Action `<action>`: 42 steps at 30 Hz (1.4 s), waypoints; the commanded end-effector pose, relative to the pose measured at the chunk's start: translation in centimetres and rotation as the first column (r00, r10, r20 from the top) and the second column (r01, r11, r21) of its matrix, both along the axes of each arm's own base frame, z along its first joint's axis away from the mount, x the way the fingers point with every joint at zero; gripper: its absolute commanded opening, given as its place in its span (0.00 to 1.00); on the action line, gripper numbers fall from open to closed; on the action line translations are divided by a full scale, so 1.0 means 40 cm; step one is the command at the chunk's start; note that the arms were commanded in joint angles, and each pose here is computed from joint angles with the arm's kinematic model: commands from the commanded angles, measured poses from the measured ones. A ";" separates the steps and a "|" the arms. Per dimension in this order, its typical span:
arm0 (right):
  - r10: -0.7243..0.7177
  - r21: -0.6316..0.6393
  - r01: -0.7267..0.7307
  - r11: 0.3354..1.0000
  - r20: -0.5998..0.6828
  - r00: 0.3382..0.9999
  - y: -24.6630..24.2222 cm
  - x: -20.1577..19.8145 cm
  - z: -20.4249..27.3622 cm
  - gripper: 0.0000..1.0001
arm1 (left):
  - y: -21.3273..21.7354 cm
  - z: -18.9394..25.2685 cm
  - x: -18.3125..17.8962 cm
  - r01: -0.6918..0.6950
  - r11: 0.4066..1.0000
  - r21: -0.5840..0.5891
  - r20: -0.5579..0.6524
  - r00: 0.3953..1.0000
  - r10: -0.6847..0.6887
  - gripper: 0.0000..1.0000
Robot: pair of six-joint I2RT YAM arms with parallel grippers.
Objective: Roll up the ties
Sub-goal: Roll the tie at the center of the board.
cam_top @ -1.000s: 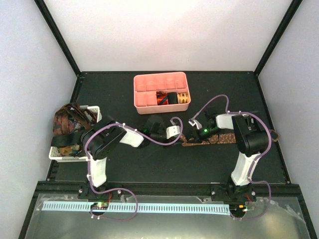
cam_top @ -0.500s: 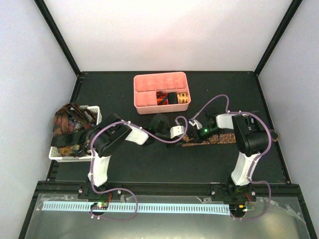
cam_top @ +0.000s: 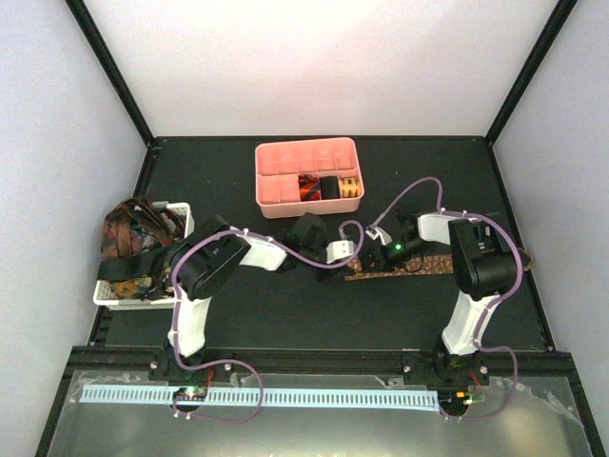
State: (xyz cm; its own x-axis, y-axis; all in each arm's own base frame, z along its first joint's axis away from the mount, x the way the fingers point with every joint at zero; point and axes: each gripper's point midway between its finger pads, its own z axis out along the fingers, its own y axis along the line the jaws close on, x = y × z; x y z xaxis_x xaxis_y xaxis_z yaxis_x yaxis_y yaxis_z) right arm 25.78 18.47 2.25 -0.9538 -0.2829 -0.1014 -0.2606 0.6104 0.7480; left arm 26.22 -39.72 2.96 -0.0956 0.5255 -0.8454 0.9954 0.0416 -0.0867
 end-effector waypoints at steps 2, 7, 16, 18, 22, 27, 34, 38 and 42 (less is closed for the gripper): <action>0.007 0.024 -0.008 1.000 0.020 1.000 -0.017 0.006 0.052 0.31 | 0.051 -0.114 -0.022 0.002 0.986 0.166 -0.071 0.997 0.010 0.26; -0.008 0.037 0.004 0.999 0.091 0.996 -0.018 0.034 0.091 0.43 | 0.049 -0.117 -0.019 0.013 0.984 0.178 -0.067 0.998 -0.001 0.26; -0.010 0.066 0.000 0.998 0.149 0.989 -0.012 0.064 0.139 0.55 | 0.051 -0.122 -0.019 0.013 0.982 0.187 -0.070 0.998 0.000 0.26; -0.012 0.081 -0.001 0.997 0.157 0.988 -0.007 0.067 0.149 0.57 | 0.050 -0.122 -0.019 0.015 0.983 0.185 -0.071 0.997 -0.002 0.26; 0.004 0.074 -0.015 0.997 0.147 0.989 0.004 0.060 0.132 0.53 | 0.048 -0.123 -0.018 0.019 0.982 0.187 -0.070 0.998 -0.006 0.27; 0.043 0.071 -0.052 0.996 0.129 0.991 0.027 0.043 0.106 0.41 | 0.048 -0.124 -0.017 0.019 0.982 0.190 -0.074 0.997 -0.005 0.28; 0.063 0.047 -0.068 0.997 0.113 0.992 0.021 0.031 0.080 0.09 | 0.048 -0.125 -0.016 0.013 0.981 0.191 -0.073 0.997 0.001 0.29; 0.055 0.016 -0.057 0.998 0.095 0.994 0.006 0.023 0.060 0.02 | 0.046 -0.111 -0.011 0.003 0.984 0.179 -0.063 0.998 0.008 0.38; 0.011 -0.004 -0.011 1.000 0.075 0.997 -0.020 0.026 0.038 0.02 | 0.046 -0.021 0.017 -0.073 0.994 0.086 -0.046 0.996 0.077 0.71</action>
State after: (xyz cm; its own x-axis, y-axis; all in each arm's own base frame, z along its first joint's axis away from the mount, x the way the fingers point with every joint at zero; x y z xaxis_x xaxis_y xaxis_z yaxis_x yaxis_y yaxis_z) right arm 26.92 18.75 5.10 -0.9258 -0.3192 -0.2028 -0.3593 0.5753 0.7348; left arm 26.64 -39.51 2.12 -0.0919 0.5791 -0.8100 0.9956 0.0384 -0.0855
